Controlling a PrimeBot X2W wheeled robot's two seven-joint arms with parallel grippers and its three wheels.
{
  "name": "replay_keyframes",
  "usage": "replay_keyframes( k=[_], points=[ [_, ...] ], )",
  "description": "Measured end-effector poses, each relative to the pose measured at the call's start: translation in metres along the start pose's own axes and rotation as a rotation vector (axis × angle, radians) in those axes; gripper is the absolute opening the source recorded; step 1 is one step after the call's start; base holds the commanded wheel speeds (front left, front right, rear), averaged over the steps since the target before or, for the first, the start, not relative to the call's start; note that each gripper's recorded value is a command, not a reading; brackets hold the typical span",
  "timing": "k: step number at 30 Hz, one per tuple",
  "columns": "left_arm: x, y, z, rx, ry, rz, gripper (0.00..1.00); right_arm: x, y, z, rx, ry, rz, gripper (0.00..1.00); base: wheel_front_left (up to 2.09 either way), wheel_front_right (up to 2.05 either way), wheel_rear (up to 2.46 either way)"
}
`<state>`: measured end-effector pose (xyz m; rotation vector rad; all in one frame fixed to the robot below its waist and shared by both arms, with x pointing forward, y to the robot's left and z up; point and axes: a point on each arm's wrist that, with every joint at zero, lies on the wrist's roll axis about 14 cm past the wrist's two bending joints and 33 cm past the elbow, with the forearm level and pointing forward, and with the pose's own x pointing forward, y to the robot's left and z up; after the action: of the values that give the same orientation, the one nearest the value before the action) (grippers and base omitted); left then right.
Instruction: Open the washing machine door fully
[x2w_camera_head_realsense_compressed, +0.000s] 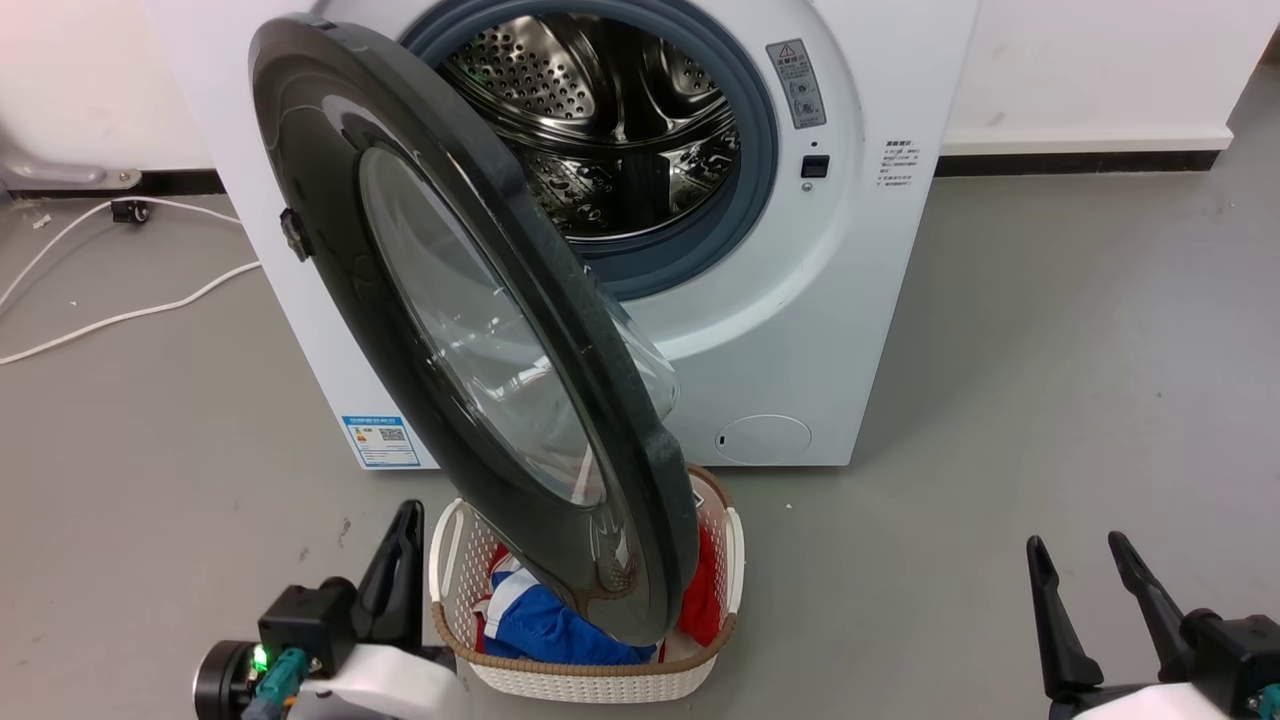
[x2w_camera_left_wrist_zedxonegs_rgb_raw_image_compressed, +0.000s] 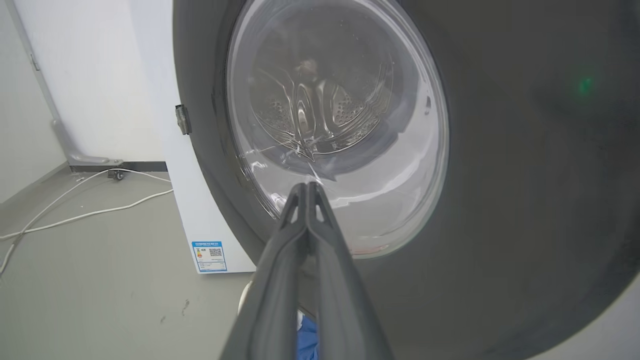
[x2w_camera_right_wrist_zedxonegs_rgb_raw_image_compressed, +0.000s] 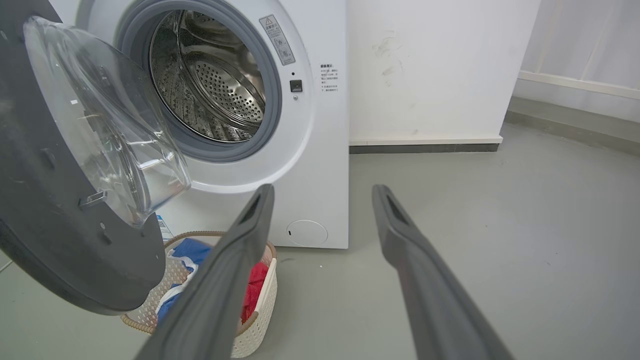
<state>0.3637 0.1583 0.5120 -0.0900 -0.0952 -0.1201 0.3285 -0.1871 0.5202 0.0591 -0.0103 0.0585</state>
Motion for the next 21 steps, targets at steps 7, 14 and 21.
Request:
replay_keyframes(
  k=[7,14,21],
  points=[
    [0.016,0.009,0.037,-0.011,-0.115,0.034,0.00,0.003,0.002,-0.002,0.004,0.007,0.005,1.00,0.00,0.00,0.00],
    [0.034,0.000,0.125,0.000,-0.360,0.019,0.00,0.005,0.003,-0.002,0.006,0.011,0.008,1.00,0.00,0.00,0.00],
    [0.032,-0.044,0.213,0.019,-0.587,-0.109,0.00,0.005,0.002,-0.004,0.008,0.017,0.004,1.00,0.00,0.00,0.00]
  ],
)
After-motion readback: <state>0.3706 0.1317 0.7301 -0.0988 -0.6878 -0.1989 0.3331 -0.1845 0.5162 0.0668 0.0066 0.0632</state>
